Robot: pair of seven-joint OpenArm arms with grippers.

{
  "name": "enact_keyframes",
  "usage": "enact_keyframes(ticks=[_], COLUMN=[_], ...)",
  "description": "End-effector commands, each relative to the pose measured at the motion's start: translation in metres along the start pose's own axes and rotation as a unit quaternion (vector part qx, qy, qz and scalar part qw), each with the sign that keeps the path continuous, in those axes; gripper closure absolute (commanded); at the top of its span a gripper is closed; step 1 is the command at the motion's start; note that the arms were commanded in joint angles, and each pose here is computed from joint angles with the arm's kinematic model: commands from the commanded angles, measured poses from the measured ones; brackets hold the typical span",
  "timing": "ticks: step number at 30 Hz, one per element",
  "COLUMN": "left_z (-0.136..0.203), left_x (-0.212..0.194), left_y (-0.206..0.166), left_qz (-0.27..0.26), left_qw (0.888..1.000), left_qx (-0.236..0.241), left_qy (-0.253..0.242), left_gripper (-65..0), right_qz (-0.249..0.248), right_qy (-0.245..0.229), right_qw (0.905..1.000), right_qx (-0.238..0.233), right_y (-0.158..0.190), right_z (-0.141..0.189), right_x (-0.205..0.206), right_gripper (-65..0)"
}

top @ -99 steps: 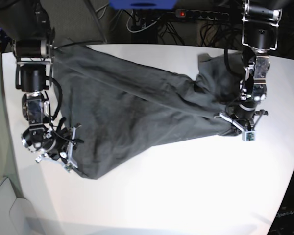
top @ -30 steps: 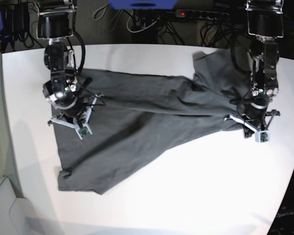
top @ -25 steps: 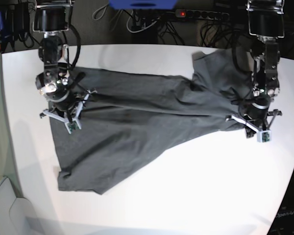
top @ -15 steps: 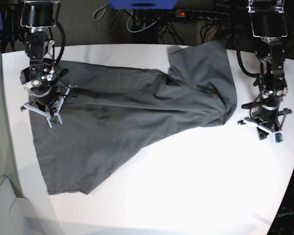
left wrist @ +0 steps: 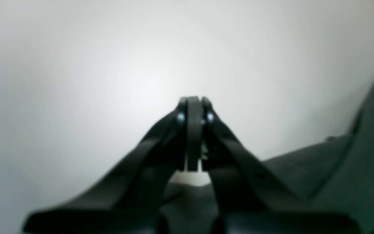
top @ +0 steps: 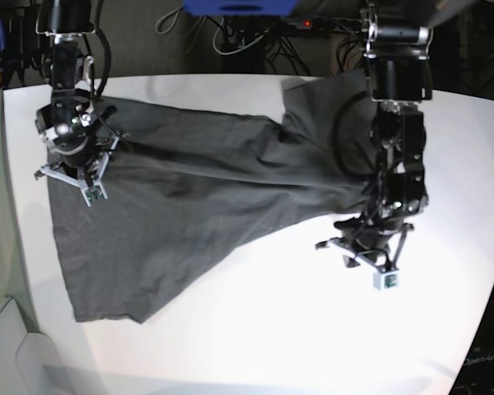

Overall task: Layout the t-shirt on the table in an organized manner, then fold the t-shirt properly
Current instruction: 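Move the left gripper to the shirt's bunched middle and grasp fabric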

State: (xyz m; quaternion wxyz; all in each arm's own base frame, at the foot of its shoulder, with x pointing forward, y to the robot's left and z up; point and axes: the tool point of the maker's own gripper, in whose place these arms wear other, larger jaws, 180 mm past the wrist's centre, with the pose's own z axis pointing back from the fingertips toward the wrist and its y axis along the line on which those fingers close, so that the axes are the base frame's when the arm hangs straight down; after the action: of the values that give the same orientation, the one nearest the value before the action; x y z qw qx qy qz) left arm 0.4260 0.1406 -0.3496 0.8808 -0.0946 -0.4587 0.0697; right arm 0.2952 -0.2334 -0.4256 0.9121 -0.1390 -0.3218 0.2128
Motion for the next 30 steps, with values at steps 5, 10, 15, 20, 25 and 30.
enact_keyframes(ticks=[5, 10, 15, 20, 25, 30], left_z=[-0.005, -0.003, -0.008, -0.037, -0.050, -0.049], left_x=[0.014, 0.000, -0.003, -0.009, -0.024, -0.037], left_y=[-0.077, -0.114, -0.122, -0.106, -0.109, -0.125], left_qz=[-0.056, -0.119, -0.140, -0.130, -0.127, -0.159], left_qw=[0.995, 0.985, 0.981, 0.983, 0.982, 0.975], left_qx=[-0.071, -0.103, -0.107, -0.084, -0.083, -0.097], left_qy=[0.031, 0.071, 0.079, 0.099, 0.112, 0.119], left_gripper=[-4.9, -23.6, -28.7, -28.9, -28.9, -28.8], right_qz=[0.002, 0.001, 0.001, 0.001, 0.001, 0.001], right_qy=[-0.010, -0.016, -0.016, -0.016, -0.016, -0.016], right_qw=[0.9999, 0.9998, 0.9998, 0.9998, 0.9998, 0.9998], right_qx=[-0.008, -0.011, -0.011, -0.011, -0.011, -0.011], right_y=[-0.008, -0.011, -0.011, -0.011, -0.011, -0.012], right_z=[0.001, 0.001, 0.001, 0.001, 0.001, 0.001], right_x=[0.009, 0.015, 0.015, 0.015, 0.015, 0.016], right_gripper=[0.0, 0.0, 0.0, 0.0, 0.0, 0.0])
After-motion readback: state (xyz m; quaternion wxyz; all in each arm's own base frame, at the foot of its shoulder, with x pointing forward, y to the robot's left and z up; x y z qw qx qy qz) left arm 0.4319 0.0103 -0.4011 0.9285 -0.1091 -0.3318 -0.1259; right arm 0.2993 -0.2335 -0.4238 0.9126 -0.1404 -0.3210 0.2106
